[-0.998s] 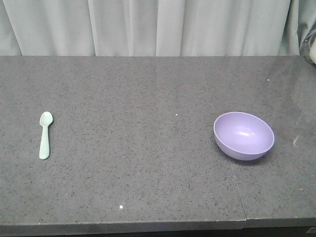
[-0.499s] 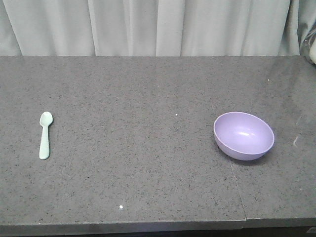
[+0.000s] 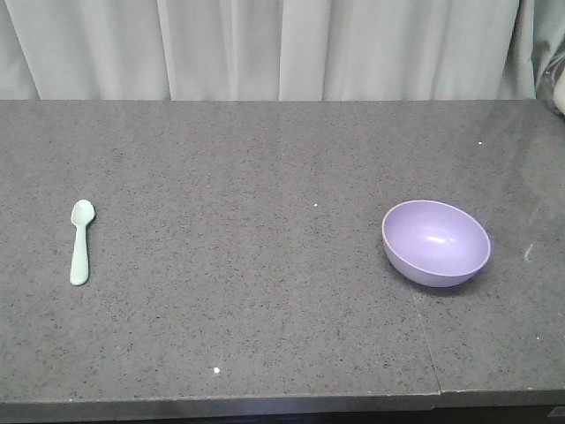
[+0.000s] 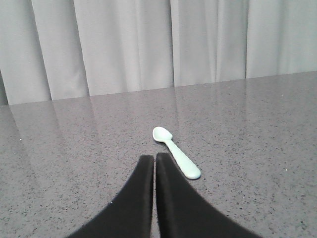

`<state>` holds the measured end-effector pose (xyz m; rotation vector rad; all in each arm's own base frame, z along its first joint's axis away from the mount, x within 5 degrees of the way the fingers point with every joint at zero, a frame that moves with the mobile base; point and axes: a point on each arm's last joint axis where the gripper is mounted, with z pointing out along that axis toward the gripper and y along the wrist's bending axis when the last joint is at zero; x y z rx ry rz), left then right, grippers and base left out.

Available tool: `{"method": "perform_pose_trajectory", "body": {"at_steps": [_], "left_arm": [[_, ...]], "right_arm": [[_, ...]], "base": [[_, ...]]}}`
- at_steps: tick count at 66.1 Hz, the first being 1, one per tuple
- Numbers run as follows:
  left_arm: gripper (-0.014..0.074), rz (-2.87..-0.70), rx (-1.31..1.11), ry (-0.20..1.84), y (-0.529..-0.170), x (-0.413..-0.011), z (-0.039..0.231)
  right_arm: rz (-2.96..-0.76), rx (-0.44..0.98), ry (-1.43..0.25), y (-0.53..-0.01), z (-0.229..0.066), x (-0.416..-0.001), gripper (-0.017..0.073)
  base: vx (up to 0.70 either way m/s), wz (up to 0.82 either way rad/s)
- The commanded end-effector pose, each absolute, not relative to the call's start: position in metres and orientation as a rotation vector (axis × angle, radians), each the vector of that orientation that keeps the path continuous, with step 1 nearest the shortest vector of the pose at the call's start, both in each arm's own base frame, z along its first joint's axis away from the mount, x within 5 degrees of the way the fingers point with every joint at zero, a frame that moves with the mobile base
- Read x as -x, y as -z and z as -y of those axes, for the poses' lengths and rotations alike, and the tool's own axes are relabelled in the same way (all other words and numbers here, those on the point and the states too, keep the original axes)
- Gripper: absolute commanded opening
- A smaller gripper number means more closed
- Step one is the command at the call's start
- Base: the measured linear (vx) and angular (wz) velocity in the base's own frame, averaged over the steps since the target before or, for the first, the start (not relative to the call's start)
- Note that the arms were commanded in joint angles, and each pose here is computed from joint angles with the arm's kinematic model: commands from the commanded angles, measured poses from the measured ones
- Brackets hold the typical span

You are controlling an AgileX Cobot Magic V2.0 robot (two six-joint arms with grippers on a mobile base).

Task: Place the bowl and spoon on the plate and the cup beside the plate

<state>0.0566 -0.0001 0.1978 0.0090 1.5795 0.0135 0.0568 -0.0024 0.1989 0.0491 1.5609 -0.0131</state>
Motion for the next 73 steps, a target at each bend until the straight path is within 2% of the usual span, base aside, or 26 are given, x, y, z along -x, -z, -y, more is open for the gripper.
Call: {"method": "perform_pose_trajectory", "body": {"at_steps": [1, 23, 32, 40, 50, 56, 73], "left_arm": [[-0.0006, -1.526, 0.008, -0.005, -0.195, -0.057, 0.000], [-0.0006, -1.518, 0.009, -0.005, -0.195, -0.057, 0.000], [-0.0006, -1.448, 0.030, 0.009, -0.204, -0.056, -0.001], [-0.0006, -1.320, 0.155, 0.139, -0.215, -0.054, -0.003], [-0.0006, -1.093, 0.434, 0.473, -0.229, -0.048, -0.009], [-0.0006, -1.009, 0.534, 0.618, -0.233, -0.047, -0.011], [-0.0006, -0.948, 0.629, 0.790, -0.234, -0.046, -0.011]], "right_arm": [[-1.487, -0.044, 0.014, -0.201, 0.002, -0.056, -0.0005], [-1.487, -0.044, 0.014, -0.201, 0.002, -0.056, -0.0005], [-1.461, -0.061, -0.008, -0.204, 0.002, -0.056, -0.0005], [-1.392, -0.203, -0.167, -0.209, 0.003, -0.055, -0.0005], [-1.336, -0.365, -0.336, -0.211, 0.004, -0.055, -0.0005], [-1.327, -0.408, -0.377, -0.211, 0.005, -0.055, -0.0005], [-1.299, -0.460, -0.446, -0.220, 0.005, -0.053, -0.0005]], "base": [[0.00, 0.00], [0.00, 0.00], [0.00, 0.00], [0.00, 0.00], [0.00, 0.00], [0.00, 0.00], [0.00, 0.00]]}}
